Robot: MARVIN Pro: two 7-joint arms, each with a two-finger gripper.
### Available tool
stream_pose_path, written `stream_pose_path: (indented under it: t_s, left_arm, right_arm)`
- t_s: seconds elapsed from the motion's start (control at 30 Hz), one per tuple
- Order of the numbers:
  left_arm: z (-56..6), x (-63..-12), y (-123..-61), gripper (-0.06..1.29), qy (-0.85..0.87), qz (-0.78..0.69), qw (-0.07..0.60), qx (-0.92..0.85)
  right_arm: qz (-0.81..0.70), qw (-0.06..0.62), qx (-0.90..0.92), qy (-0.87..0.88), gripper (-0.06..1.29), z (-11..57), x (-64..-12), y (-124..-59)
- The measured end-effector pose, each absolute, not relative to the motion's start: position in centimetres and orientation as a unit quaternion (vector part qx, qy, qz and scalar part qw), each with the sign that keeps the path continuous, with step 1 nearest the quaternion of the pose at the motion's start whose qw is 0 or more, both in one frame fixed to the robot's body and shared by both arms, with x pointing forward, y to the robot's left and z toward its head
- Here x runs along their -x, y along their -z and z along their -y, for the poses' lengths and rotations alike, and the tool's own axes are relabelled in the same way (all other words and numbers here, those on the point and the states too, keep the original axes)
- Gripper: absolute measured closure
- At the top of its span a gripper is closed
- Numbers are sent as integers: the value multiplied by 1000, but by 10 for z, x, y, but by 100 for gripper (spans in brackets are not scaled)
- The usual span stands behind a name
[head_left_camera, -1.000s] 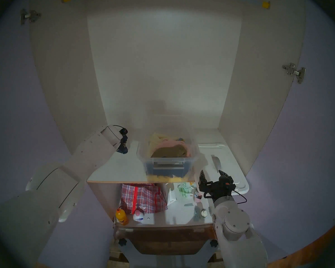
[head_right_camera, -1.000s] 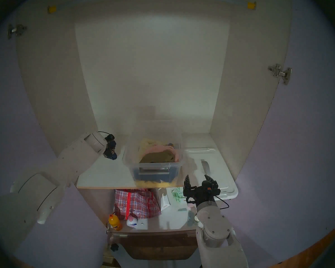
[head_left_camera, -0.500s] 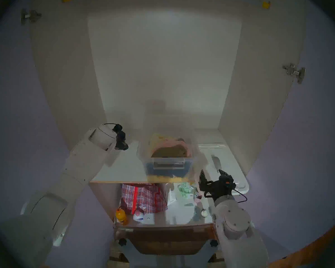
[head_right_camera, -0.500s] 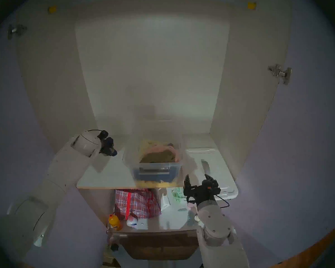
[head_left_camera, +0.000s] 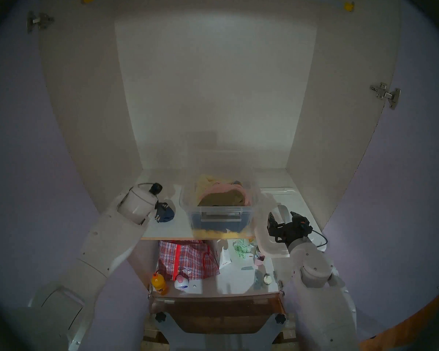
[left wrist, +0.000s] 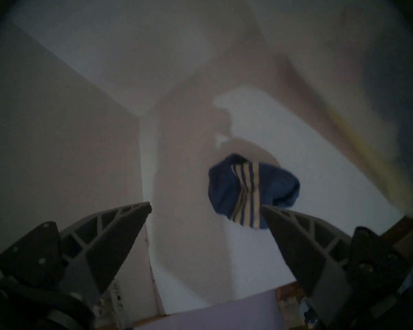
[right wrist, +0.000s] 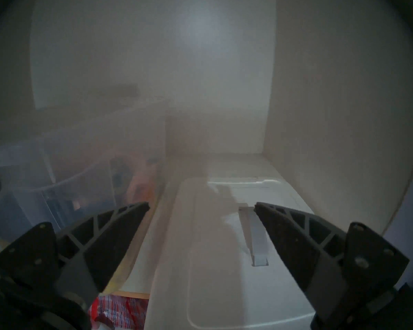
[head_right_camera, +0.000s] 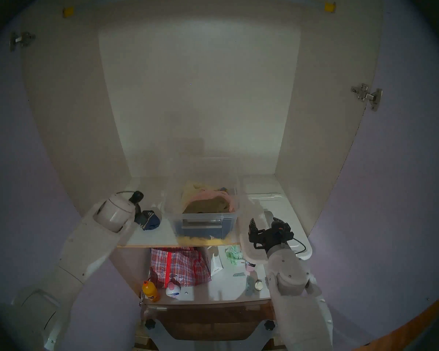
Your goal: Take socks out of the storage bin, place them on top of the cabinet, and put the lid back on the bin
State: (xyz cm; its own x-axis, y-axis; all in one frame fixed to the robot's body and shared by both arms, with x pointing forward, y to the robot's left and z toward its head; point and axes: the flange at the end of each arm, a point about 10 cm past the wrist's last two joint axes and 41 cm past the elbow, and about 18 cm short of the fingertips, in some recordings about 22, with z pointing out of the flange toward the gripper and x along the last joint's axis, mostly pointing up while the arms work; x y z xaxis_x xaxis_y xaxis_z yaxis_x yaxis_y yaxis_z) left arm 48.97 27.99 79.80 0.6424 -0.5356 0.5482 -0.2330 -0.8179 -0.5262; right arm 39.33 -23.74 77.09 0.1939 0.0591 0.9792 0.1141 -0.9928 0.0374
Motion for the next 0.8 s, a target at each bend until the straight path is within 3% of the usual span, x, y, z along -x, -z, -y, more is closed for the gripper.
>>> stream_pose_path:
  t_s: [0.8]
  left_arm:
    - [-277,-499,-808,1,391,-212,218,869]
  right_arm:
    - [22,-36,817,575,1,298,-458,-743]
